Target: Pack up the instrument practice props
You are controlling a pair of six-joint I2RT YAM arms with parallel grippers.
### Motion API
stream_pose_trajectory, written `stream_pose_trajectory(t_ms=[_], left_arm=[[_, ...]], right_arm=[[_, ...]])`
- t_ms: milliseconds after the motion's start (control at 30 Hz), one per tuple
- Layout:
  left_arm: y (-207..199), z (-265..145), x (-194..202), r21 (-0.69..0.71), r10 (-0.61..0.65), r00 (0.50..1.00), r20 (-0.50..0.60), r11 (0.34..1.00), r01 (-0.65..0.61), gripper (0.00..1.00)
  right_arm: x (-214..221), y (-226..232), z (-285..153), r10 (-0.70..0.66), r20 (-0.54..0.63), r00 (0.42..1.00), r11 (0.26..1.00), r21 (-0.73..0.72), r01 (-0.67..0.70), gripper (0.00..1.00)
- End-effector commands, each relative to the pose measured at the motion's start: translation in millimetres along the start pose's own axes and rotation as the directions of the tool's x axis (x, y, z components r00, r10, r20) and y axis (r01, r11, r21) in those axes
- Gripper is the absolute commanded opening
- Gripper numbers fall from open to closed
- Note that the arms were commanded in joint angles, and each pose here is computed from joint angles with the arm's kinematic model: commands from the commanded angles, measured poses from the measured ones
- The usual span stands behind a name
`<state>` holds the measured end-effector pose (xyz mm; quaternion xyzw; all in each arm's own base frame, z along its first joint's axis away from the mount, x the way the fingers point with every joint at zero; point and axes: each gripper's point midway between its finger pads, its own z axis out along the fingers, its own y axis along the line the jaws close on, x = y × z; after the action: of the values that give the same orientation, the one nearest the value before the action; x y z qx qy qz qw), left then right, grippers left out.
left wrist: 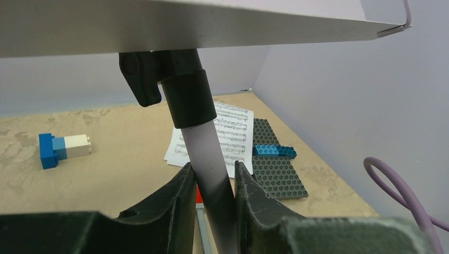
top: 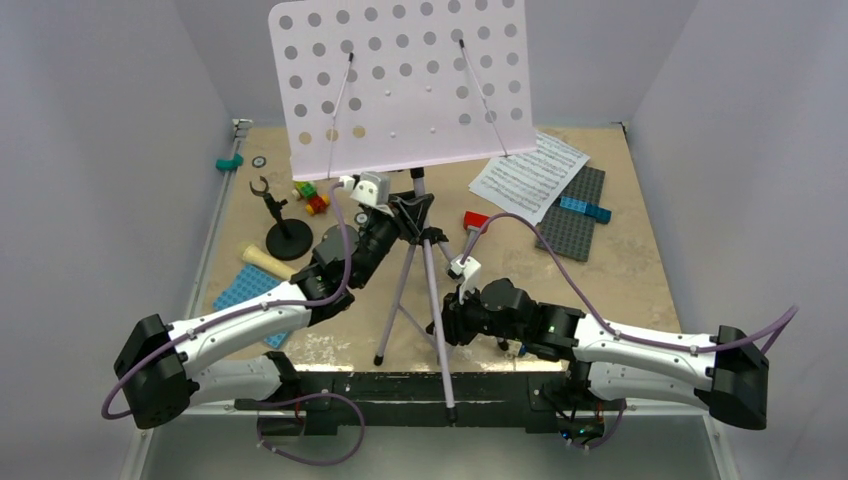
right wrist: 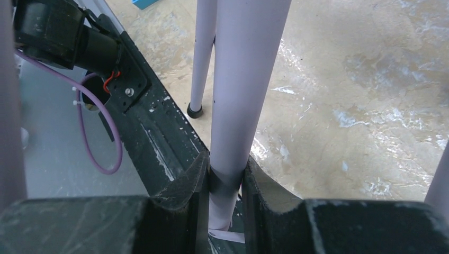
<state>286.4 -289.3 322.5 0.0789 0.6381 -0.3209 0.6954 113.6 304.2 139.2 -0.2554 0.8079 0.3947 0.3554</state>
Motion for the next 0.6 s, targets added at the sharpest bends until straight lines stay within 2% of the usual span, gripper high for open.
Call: stream_pose_trajectory(t_ms=[0, 333, 567], left_arm=[[-9, 0, 6, 0.065, 0.114, 0.993, -0.011, 0.992, -0.113, 0.00], [8, 8, 21, -0.009, 0.167, 0.985, -0.030, 0.986, -0.168, 0.00], [13, 6, -8, -0.052, 0.191, 0.980, 0.056, 0.981, -0.189, 0.00]], right_arm=[[-137, 80, -44, 0.027, 0.420, 0.907, 0.969, -0.233, 0.079, 0.00], [-123, 68, -27, 0.034, 0.373, 0.927, 0.981, -0.190, 0.040, 0.00], [-142, 74, -26, 0.003, 0.400, 0.916, 0.982, -0.173, 0.072, 0.00]])
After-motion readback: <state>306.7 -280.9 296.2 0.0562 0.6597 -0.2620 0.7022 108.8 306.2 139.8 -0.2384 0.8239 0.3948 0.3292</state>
